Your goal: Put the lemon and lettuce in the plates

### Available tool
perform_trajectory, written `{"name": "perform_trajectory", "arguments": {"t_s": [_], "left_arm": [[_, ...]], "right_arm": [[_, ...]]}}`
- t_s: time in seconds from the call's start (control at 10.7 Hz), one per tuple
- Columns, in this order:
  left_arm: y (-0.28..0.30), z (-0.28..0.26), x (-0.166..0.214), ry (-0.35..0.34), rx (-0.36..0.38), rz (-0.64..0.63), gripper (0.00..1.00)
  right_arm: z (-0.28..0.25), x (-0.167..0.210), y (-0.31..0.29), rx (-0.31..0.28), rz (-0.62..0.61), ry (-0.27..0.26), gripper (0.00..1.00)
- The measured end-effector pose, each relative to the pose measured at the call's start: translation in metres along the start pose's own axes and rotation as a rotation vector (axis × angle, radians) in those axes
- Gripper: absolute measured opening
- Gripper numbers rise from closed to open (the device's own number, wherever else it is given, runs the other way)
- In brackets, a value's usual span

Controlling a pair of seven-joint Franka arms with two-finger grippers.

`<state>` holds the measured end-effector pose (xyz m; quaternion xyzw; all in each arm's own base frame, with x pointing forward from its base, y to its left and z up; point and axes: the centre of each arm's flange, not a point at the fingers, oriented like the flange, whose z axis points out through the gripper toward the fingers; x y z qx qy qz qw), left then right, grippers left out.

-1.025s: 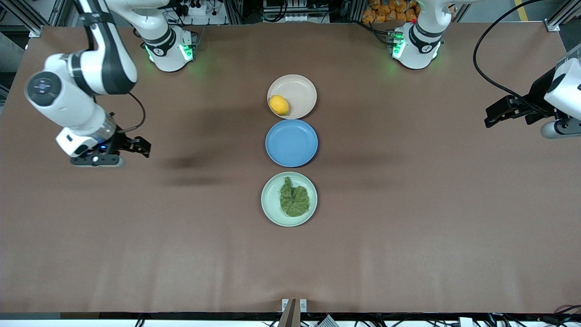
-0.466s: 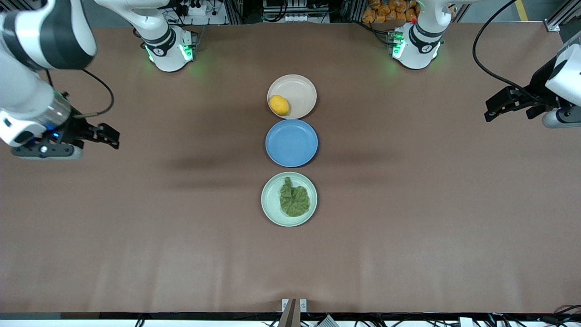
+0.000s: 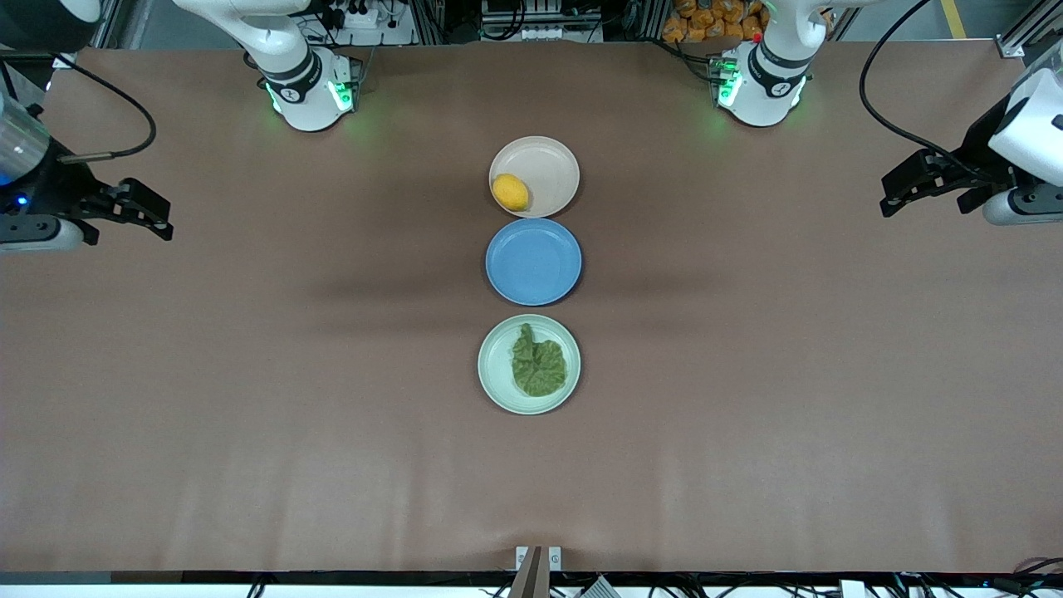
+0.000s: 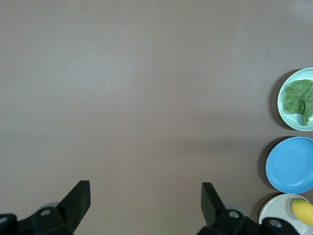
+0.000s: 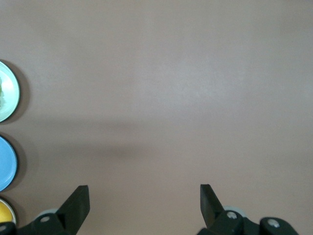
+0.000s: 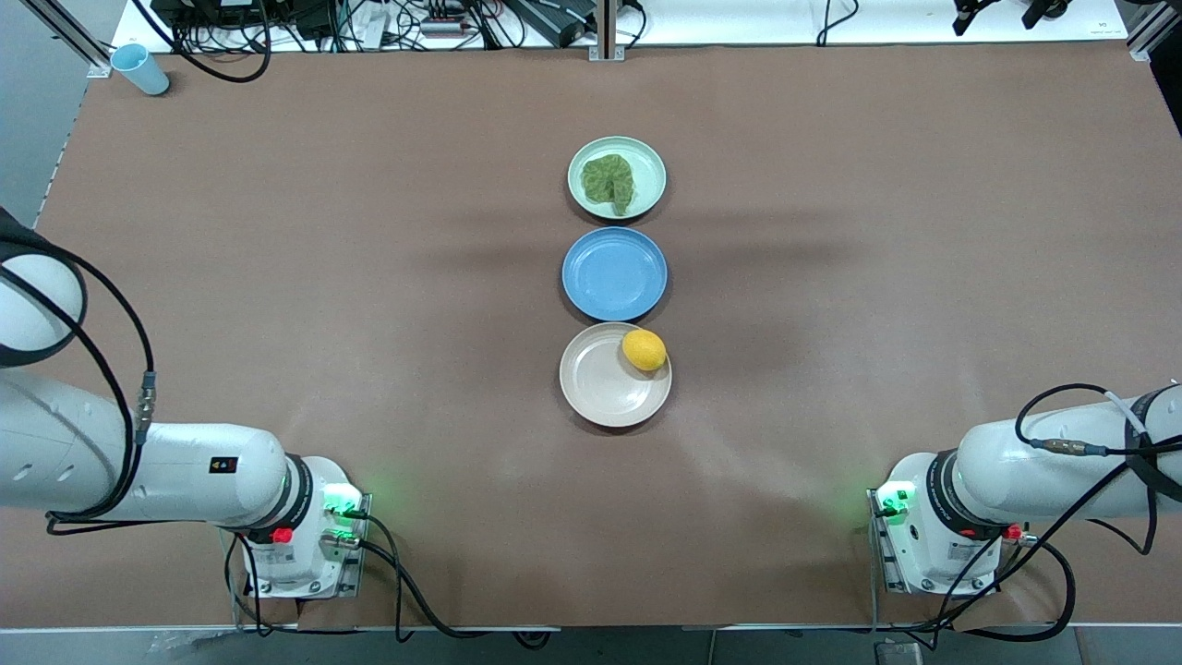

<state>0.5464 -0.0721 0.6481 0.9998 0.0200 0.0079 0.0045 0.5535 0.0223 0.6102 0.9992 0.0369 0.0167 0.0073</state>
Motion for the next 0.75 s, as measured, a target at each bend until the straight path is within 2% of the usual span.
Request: {"name": "perform_trajectory", "arguments": {"t_s": [0.37,0.56,0.75], "left_arm": [[0.005,0.0,-0.001,0.001,0.0,0.01,1.0],[0.007,-0.003,-0.002,0.009,0.001,0.013,1.0],[0.005,-0.007,-0.001,0.034,0.0,0.009,1.0]], "right_arm": [[-0.022,0.0,0.014,0.028,-0.005,0.038,1.0],[-0.023,-0.004,0.014,0.033,-0.005,0.006,1.0],[-0.025,-0.005,0.014,0.035,-0.005,0.002,1.0]]}}
